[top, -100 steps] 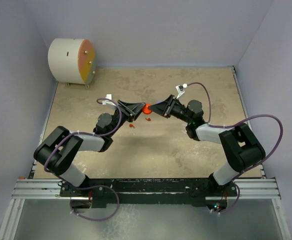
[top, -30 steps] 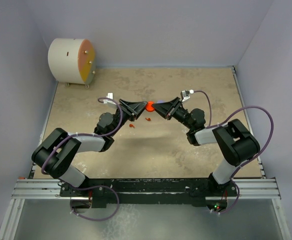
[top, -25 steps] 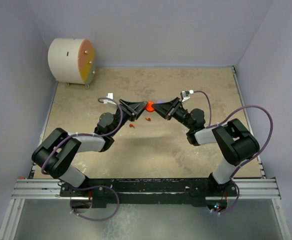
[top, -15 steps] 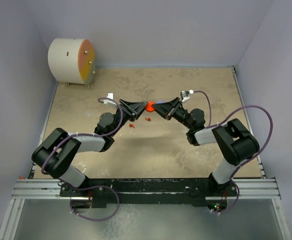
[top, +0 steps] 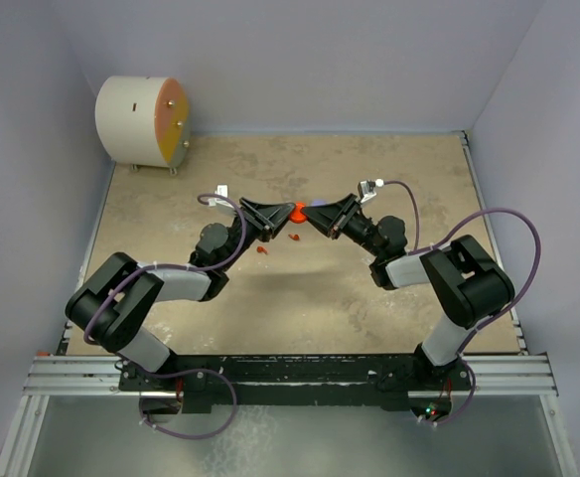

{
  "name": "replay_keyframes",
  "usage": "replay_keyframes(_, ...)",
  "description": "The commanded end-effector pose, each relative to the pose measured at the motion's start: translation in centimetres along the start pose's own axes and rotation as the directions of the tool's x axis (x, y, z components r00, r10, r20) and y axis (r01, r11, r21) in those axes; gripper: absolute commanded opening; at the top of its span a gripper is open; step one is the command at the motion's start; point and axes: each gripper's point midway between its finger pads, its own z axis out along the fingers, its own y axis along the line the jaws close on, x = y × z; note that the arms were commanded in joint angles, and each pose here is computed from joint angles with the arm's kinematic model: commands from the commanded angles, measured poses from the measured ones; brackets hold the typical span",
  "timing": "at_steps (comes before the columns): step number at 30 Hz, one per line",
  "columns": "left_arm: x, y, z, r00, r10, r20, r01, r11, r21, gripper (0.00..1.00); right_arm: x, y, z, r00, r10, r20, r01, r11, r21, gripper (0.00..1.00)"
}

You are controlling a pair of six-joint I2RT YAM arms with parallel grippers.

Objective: Insert the wireless bluetooth earbuds into the charging case
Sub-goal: Open the charging case.

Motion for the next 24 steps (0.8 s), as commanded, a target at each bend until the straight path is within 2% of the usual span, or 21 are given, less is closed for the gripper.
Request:
replay_keyframes(1, 0.2, -3.4, 0.6, 1.0, 0.013, -0.008, -0.012, 0.994, 0.111, 0.31, -0.3, 1.9, 0.6, 0.999, -0.037, 0.008, 0.038, 0.997, -0.069, 0.0)
replay_keyframes(9, 0.2, -3.2, 0.5, 1.0, 0.012, -0.005, -0.011, 0.994, 0.105, 0.25, -0.3, 2.0, 0.5, 0.999, -0.038, 0.01, 0.038, 0.997, -0.073, 0.0)
replay_keyframes(11, 0.1, -3.3, 0.5, 1.0, 0.011, -0.003, -0.011, 0.994, 0.107, 0.19, -0.3, 2.1, 0.5, 0.999, -0.038, 0.01, 0.039, 0.996, -0.074, 0.0)
replay_keyframes(14, 0.1, -3.4, 0.5, 1.0, 0.011, -0.003, -0.011, 0.994, 0.108, 0.02, -0.3, 2.1, 0.5, 0.999, -0.039, 0.011, 0.039, 0.996, -0.075, 0.01)
replay_keyframes(15, 0.1, -3.4, 0.5, 1.0, 0.012, -0.001, -0.012, 0.994, 0.109, 0.0, -0.3, 2.2, 0.5, 0.999, -0.042, 0.011, 0.043, 0.996, -0.08, 0.07)
replay_keyframes(16, 0.0, -3.4, 0.5, 1.0, 0.013, 0.001, -0.013, 0.994, 0.108, 0.0, -0.3, 2.3, 0.5, 0.999, -0.048, 0.01, 0.049, 0.995, -0.083, 0.19)
replay_keyframes(19, 0.0, -3.6, 0.5, 1.0, 0.019, 0.001, -0.019, 0.994, 0.107, 0.0, 0.3, 2.1, 0.6, 0.998, -0.061, -0.031, 0.059, 0.996, -0.071, 0.65)
replay_keyframes(20, 0.0, -3.6, 0.5, 1.0, 0.024, 0.002, -0.024, 0.994, 0.105, 0.0, 0.2, 2.5, 0.5, 0.997, -0.068, -0.028, 0.066, 0.995, -0.08, 0.75)
replay_keyframes(22, -0.2, -3.6, 0.4, 0.999, 0.039, 0.008, -0.039, 0.995, 0.093, 0.0, -0.2, 2.8, 0.6, 0.995, -0.102, -0.021, 0.1, 0.992, -0.076, 0.89)
replay_keyframes(24, -0.3, -3.5, 0.4, 0.998, 0.059, 0.013, -0.06, 0.995, 0.074, 0.0, -0.7, 3.0, 0.8, 0.987, -0.159, -0.013, 0.158, 0.986, -0.053, 0.97)
